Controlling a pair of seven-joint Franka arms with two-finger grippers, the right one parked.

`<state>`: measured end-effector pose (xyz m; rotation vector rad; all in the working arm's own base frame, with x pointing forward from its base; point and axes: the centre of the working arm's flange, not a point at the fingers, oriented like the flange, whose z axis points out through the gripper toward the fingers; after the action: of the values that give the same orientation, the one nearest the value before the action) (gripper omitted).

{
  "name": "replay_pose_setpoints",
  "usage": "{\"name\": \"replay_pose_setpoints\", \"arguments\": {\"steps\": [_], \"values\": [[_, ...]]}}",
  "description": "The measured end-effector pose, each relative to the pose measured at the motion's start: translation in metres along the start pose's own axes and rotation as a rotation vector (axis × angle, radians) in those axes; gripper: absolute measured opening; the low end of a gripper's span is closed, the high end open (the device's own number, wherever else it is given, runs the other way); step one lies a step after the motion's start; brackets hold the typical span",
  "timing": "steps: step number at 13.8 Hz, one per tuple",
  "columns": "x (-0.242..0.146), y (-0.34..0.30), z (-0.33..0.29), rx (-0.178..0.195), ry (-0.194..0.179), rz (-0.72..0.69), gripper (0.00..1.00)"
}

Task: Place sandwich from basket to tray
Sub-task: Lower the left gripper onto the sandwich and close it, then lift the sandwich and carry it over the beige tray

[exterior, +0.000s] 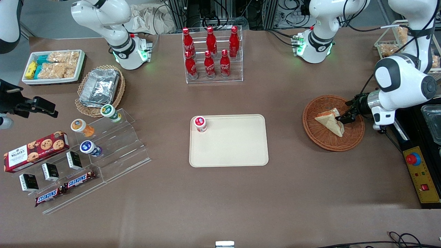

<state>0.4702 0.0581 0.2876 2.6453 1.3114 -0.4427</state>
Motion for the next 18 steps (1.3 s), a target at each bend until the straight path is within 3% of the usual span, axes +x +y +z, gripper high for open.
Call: {"name": "replay_pose_setpoints", "arguments": {"steps": [8,9,13,16,18], "values": [[0.011,0.019,0.08,0.048,-0.001,0.004,1.0],[0.01,0.023,0.085,0.05,0.0,0.006,0.94],[0.012,0.036,0.073,0.03,0.021,0.021,0.48],[0.01,0.047,0.05,0.033,0.006,0.043,0.38],[0.005,0.057,0.018,0.056,0.019,0.089,0.26]]}}
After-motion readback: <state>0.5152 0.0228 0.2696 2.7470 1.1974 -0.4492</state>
